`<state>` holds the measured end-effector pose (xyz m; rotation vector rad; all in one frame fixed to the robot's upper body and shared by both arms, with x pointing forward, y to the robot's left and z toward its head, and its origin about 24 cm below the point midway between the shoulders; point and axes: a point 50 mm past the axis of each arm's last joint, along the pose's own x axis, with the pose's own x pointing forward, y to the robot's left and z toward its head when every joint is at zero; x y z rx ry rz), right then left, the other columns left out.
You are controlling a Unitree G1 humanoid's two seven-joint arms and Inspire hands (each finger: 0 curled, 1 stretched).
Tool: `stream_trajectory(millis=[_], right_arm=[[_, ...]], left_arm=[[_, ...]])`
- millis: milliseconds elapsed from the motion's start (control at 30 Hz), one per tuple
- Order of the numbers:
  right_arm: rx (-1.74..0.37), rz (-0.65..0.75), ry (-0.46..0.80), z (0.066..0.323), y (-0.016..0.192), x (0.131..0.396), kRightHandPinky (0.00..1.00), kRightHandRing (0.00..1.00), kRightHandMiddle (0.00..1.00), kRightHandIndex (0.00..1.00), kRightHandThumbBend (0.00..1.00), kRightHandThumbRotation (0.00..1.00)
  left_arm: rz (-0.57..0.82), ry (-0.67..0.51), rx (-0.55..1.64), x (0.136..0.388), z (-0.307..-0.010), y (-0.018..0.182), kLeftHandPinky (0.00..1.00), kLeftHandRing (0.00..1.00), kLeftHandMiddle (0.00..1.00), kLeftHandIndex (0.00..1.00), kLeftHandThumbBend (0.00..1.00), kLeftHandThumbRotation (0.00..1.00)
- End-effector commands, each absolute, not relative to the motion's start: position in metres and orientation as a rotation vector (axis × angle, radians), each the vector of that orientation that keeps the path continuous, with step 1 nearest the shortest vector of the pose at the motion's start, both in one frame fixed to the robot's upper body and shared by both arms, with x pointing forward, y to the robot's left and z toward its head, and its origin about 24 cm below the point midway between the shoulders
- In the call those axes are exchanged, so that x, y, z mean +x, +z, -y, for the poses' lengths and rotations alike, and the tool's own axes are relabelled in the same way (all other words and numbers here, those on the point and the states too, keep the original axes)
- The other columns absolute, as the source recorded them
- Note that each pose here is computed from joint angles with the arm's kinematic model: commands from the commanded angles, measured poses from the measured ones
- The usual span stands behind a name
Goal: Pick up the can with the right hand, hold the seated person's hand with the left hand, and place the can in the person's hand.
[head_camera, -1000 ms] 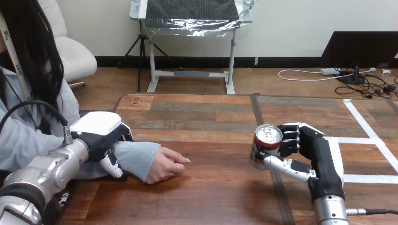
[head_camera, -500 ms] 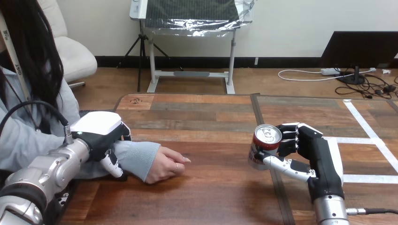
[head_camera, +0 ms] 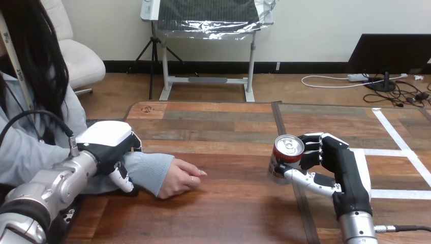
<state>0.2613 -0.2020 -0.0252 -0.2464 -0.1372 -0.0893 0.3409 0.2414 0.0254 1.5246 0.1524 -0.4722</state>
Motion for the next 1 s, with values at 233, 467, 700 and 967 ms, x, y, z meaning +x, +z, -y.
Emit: stream_trajectory(millis=[233, 467, 700, 967], right_arm=[[-0.249, 0.299, -0.08, 0.194, 0.004, 0.281, 0.43, 0.46, 0.52, 0.54, 0.75, 0.0], [-0.265, 0.302, -0.069, 0.191, 0.005, 0.282, 0.43, 0.47, 0.52, 0.54, 0.76, 0.0], [-0.257, 0.3, -0.054, 0.187, 0.005, 0.283, 0.44, 0.47, 0.52, 0.54, 0.76, 0.0], [-0.26, 0.292, -0.039, 0.183, 0.004, 0.285, 0.44, 0.47, 0.53, 0.55, 0.75, 0.0]], left_arm=[[-0.143, -0.514, 1.492, 0.332, -0.236, 0.013, 0.31, 0.38, 0.45, 0.47, 0.85, 0.0], [-0.094, -0.51, 1.455, 0.333, -0.233, 0.017, 0.31, 0.38, 0.45, 0.47, 0.86, 0.0], [-0.038, -0.515, 1.429, 0.335, -0.228, 0.024, 0.31, 0.38, 0.45, 0.47, 0.86, 0.0], [0.033, -0.527, 1.397, 0.337, -0.222, 0.033, 0.31, 0.38, 0.45, 0.47, 0.86, 0.0]])
